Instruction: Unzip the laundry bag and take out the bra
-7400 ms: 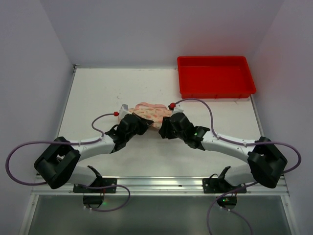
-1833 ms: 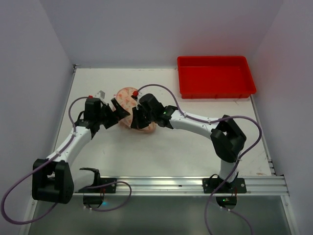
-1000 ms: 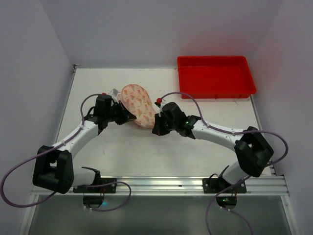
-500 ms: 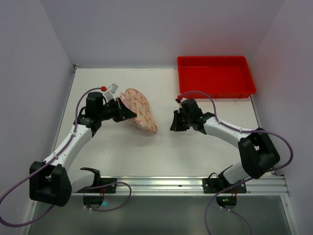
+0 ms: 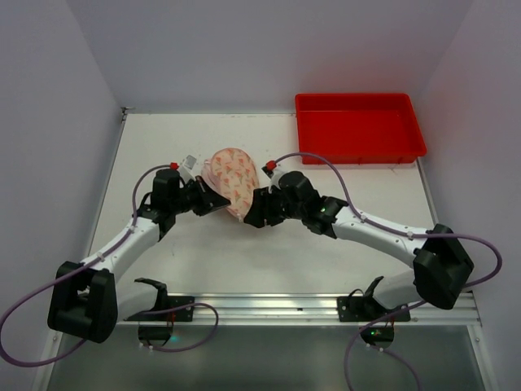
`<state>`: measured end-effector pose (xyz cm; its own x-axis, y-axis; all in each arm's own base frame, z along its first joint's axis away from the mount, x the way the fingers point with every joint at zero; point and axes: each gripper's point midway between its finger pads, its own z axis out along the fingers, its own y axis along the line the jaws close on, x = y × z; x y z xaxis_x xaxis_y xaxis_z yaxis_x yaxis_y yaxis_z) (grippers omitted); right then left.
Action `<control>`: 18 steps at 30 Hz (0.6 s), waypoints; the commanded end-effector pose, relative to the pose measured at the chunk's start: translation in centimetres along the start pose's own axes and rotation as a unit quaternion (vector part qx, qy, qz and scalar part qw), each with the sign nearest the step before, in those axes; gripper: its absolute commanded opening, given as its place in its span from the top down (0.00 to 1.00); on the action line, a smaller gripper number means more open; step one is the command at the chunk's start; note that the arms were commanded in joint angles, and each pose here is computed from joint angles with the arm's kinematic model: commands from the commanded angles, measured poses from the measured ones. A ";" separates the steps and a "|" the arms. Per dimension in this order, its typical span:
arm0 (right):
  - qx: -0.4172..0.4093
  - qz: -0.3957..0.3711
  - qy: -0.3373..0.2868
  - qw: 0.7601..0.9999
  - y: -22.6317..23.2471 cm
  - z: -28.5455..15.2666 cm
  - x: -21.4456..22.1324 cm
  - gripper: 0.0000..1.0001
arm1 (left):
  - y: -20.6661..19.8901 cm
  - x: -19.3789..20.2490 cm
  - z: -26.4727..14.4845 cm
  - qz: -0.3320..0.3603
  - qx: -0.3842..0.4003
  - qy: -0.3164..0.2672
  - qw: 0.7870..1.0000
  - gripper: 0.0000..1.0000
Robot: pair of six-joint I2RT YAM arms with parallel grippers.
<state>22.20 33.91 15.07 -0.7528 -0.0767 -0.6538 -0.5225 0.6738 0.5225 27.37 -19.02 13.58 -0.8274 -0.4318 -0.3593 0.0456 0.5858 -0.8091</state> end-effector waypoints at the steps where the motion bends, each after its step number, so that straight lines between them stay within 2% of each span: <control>1: -0.035 0.043 -0.021 0.998 1.8 0.8 -1.9 0.43 | -1.8 -1.6 0.4 -0.012 0.035 -0.039 0.999 1.00; 3: -0.063 0.061 -0.013 0.996 2.8 1.0 -1.5 0.39 | -1.9 -1.5 0.5 -0.028 0.039 -0.043 0.998 1.00; 9: -0.107 0.107 0.000 0.988 4.2 1.9 -1.0 0.38 | -2.1 -1.3 0.3 -0.045 0.041 -0.057 0.997 1.00; 18: -0.101 0.165 0.022 0.981 3.2 3.1 1.1 0.42 | -1.9 -1.6 -0.1 -0.079 0.042 -0.085 0.992 1.00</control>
<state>21.50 38.07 14.65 -0.8871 0.0631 -0.4572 -0.3560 0.5369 0.7648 27.67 -19.27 13.48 -0.7680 -0.5812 -0.2691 -0.0688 0.4926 -0.8676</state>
